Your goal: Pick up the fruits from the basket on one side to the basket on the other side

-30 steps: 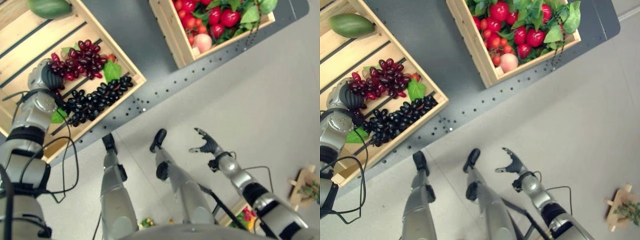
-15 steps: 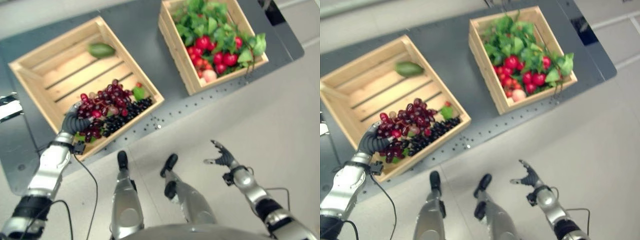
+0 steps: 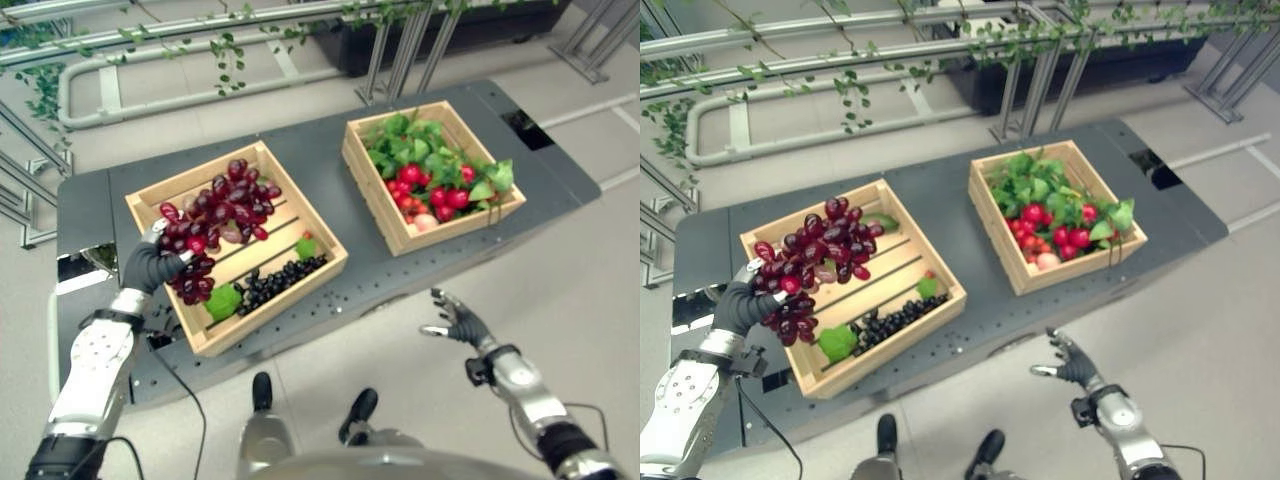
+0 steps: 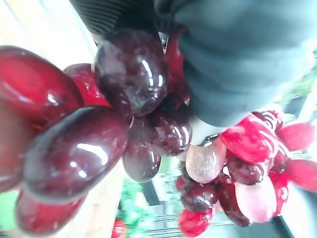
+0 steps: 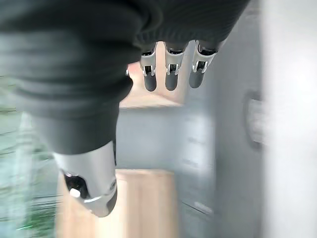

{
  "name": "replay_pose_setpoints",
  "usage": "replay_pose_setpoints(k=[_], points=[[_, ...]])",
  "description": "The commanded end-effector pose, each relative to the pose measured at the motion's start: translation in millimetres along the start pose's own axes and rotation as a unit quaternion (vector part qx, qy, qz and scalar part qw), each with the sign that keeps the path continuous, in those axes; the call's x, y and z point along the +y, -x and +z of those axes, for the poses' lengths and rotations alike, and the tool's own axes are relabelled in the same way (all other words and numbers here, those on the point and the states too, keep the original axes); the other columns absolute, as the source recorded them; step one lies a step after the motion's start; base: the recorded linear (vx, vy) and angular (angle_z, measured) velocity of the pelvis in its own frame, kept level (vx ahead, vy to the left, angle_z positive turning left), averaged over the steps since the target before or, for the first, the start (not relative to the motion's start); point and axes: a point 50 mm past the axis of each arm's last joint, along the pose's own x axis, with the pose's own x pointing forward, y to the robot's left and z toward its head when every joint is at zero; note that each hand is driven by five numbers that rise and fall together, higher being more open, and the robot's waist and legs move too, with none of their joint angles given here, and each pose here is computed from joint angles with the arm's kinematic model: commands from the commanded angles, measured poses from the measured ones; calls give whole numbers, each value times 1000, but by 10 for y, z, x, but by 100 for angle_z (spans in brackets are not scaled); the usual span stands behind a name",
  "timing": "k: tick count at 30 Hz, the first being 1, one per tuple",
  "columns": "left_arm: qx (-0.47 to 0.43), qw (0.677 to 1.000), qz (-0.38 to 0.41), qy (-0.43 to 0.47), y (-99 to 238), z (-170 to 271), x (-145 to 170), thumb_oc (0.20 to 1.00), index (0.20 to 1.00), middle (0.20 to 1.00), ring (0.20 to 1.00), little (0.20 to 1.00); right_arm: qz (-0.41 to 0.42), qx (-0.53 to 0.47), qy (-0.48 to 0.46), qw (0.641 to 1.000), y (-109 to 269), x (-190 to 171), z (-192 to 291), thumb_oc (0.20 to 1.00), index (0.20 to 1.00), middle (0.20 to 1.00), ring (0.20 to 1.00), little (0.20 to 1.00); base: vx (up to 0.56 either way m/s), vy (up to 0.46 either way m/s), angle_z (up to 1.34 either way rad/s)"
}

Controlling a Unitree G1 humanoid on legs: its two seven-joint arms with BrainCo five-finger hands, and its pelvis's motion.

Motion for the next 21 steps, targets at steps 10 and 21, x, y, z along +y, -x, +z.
replay_pose_setpoints(k=[10,21], points=[[-154,985,-70,41,-122,566,1,200,200,200,200,200,163,-218,-148,951,-252,-317,1294,1000,1000,1000,1000,1000,5,47,5],[-226,964,-118,69,-411,721,-375,200,200,200,200,200,336,-322,-234,853,-597,623,2117,1000,1000,1000,1000,1000,3,12,-1]])
